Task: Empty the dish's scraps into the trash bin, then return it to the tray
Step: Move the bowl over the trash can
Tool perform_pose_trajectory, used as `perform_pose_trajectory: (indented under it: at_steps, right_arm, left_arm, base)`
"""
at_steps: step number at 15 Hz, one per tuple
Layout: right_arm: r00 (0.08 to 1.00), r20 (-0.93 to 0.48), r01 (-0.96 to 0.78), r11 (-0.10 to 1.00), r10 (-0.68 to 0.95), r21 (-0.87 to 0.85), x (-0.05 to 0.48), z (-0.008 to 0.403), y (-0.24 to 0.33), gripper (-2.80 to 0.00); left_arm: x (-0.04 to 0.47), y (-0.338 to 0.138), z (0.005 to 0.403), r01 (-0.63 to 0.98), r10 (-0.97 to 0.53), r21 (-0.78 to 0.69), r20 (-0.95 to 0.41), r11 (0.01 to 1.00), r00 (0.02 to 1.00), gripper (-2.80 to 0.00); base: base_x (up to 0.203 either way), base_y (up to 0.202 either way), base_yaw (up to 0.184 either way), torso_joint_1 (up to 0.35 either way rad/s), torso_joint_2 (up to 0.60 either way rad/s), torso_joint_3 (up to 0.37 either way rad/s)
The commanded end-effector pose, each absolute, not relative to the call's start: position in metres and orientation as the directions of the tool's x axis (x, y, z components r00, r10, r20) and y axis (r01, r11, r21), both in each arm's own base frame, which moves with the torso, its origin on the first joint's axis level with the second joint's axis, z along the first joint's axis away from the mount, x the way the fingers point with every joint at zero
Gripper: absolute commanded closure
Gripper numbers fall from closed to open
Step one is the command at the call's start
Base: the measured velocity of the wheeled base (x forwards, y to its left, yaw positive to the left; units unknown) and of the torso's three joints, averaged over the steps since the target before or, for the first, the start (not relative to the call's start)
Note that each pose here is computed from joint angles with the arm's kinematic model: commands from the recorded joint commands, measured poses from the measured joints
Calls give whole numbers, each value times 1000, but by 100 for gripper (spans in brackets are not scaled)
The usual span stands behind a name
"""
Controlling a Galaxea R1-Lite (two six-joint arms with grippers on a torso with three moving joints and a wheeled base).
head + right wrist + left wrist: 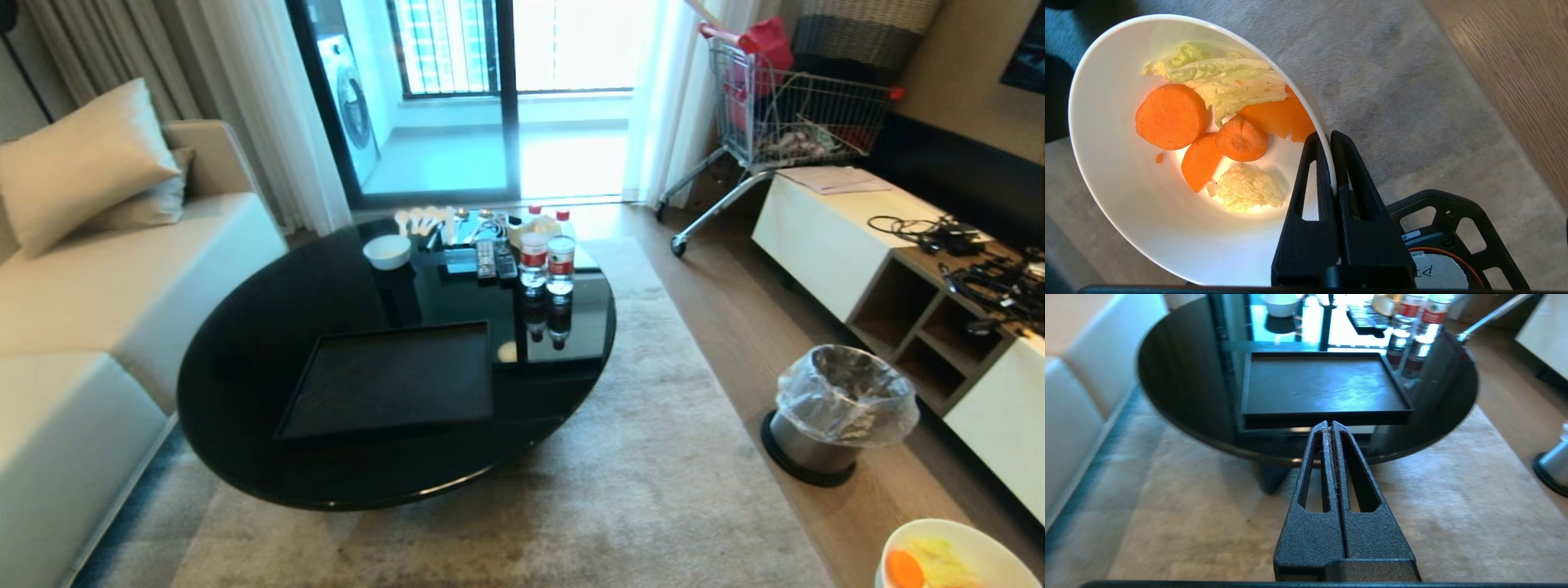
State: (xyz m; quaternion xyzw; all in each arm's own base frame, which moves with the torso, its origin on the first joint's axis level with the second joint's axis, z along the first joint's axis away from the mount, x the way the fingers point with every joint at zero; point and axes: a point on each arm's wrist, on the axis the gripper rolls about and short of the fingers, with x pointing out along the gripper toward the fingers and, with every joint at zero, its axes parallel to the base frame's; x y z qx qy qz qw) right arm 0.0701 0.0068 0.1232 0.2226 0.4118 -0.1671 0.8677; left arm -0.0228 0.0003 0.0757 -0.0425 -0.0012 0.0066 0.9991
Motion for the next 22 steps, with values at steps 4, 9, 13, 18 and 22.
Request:
perform_pose_trajectory:
  at_steps: [4, 9, 13, 18, 22]
  right_arm:
    - [606, -787, 493, 830, -113, 261, 70, 124, 6, 0]
    - [601, -791, 497, 828, -115, 257, 68, 123, 6, 0]
    - [600, -791, 503, 825, -119, 257, 68, 123, 6, 0]
    - [598, -793, 503, 825, -119, 256, 68, 123, 6, 0]
    - [598, -793, 503, 826, -117, 256, 68, 123, 6, 0]
  left_arm:
    - [-23, 0, 76, -13, 14, -86, 3, 996, 1000, 0]
    - [-23, 0, 76, -14, 14, -86, 2, 996, 1000, 0]
    - [-23, 0, 76, -13, 14, -86, 3, 996, 1000, 0]
    - [-23, 0, 76, -14, 14, -86, 2, 996, 1000, 0]
    - [-23, 0, 76, -14, 14, -86, 3, 996, 1000, 0]
  base:
    - [0, 10, -168, 4, 2, 3]
    - [-1, 13, -164, 2, 3, 3]
    - [0, 11, -163, 5, 3, 3]
    - [-1, 3, -44, 0, 1, 1]
    - [0, 0, 0, 0, 0, 0]
